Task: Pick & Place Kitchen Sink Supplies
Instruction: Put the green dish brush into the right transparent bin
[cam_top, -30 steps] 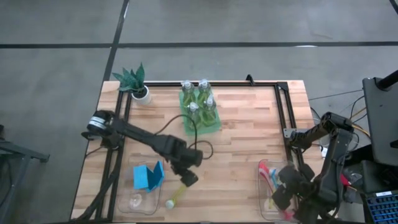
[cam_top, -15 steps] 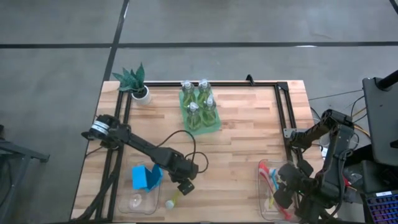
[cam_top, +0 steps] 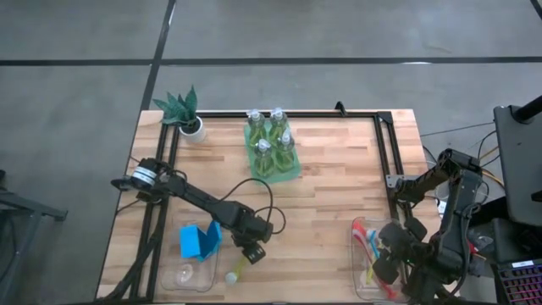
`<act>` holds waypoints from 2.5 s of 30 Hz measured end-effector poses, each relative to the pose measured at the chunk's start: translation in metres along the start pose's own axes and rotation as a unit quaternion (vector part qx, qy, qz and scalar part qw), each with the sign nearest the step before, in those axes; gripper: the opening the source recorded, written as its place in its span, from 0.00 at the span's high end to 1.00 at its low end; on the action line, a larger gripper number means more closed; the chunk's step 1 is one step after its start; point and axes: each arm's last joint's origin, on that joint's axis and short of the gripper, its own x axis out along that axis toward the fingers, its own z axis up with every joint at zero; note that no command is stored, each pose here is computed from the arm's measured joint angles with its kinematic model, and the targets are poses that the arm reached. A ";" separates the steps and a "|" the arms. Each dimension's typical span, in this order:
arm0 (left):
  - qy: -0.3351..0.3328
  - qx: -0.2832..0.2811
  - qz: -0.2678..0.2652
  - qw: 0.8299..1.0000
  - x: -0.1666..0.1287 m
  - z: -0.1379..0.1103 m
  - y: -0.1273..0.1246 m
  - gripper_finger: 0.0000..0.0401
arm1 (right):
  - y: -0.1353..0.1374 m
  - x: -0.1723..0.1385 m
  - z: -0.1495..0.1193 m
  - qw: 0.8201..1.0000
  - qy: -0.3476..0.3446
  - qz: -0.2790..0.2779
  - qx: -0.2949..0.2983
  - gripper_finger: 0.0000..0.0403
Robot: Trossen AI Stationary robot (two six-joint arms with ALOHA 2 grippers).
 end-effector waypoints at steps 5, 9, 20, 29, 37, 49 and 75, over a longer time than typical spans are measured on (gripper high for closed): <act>-0.009 -0.004 -0.020 1.000 -0.005 0.009 0.001 0.81 | 0.001 0.000 0.002 1.000 -0.011 0.004 0.001 0.58; -0.030 -0.006 -0.053 0.998 -0.018 0.024 -0.004 0.95 | 0.000 -0.003 0.009 0.998 -0.049 0.027 0.008 0.58; -0.114 0.019 -0.169 0.979 -0.082 0.069 -0.041 0.96 | -0.003 -0.027 0.033 0.959 -0.224 0.160 0.069 0.58; -0.299 0.096 -0.291 0.904 -0.181 0.094 -0.092 0.95 | -0.006 -0.042 0.045 0.903 -0.320 0.254 0.132 0.58; -0.408 0.145 -0.364 0.824 -0.245 0.097 -0.112 0.97 | -0.014 -0.059 0.067 0.837 -0.404 0.310 0.202 0.58; -0.410 0.174 -0.387 0.808 -0.265 0.101 -0.109 0.97 | -0.015 -0.078 0.118 0.792 -0.470 0.286 0.265 0.58; -0.410 0.239 -0.377 0.795 -0.282 0.125 -0.080 0.76 | -0.026 -0.085 0.150 0.839 -0.376 0.312 0.238 0.95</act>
